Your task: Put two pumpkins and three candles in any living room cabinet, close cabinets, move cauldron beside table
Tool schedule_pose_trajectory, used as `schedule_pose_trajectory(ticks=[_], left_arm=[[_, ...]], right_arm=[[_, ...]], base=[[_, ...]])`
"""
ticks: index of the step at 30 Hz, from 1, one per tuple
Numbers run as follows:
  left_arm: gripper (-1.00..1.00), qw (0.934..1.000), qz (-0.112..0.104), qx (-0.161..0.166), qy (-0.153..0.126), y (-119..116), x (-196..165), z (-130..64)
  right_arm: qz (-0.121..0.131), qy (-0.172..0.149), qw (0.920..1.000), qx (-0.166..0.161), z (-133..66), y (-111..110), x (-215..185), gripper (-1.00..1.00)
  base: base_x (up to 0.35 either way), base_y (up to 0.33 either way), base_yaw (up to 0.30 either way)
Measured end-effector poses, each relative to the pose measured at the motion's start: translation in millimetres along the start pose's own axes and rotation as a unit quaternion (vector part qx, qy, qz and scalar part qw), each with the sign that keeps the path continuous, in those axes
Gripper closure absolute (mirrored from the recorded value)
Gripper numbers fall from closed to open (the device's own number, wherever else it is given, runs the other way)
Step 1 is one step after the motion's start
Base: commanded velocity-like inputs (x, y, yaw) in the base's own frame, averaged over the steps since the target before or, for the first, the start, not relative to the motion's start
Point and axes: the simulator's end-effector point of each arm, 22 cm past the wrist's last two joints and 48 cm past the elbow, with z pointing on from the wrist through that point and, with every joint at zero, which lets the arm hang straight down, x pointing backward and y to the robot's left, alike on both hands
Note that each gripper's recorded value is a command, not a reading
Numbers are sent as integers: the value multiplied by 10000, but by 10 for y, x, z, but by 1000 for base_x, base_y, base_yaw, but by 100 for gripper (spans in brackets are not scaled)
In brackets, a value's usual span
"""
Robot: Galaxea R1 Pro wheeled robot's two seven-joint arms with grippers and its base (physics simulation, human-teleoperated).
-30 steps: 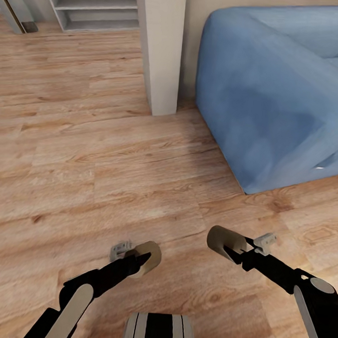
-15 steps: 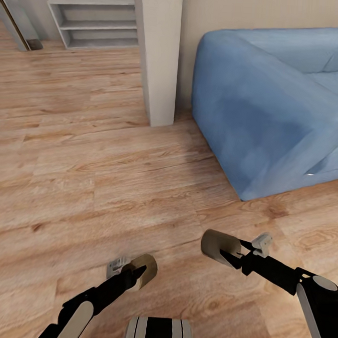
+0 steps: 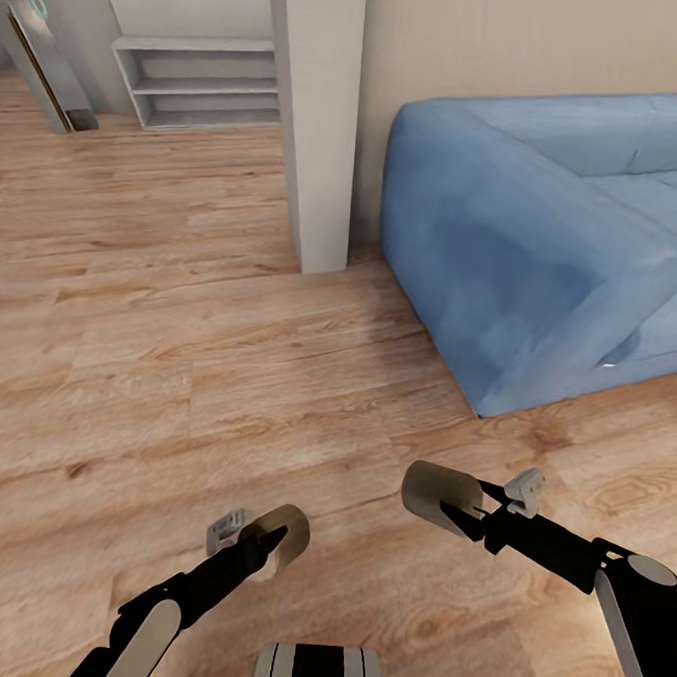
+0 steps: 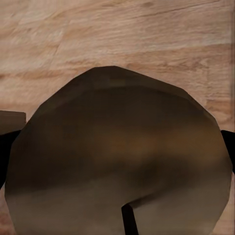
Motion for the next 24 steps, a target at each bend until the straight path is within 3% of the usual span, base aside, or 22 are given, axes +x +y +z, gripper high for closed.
schedule_pose_trajectory(ticks=[3, 8, 15, 20, 24], left_arm=[[100, 10000, 41, -17, -60, -39, -27, -14], [100, 9992, 55, 37, -391, -100, -179, -54], [100, 9988, 23, 105, -477, -150, -241, -111], [100, 9982, -179, 250, -506, -239, -287, -162], [100, 9979, -190, 298, -547, -287, -323, -200]], right_arm=[[-61, -56, 10000, 25, -40, -5, -69, 100], [-72, -158, 9998, 76, -103, -9, -182, 100], [-97, -199, 9997, 115, -193, -5, -306, 100], [-9, -225, 9997, 132, -232, -1, -458, 100], [-25, -279, 9995, 132, -273, 26, -534, 100]], base=[[0, 0, 0], [0, 0, 0], [0, 0, 0], [0, 0, 0], [0, 0, 0]])
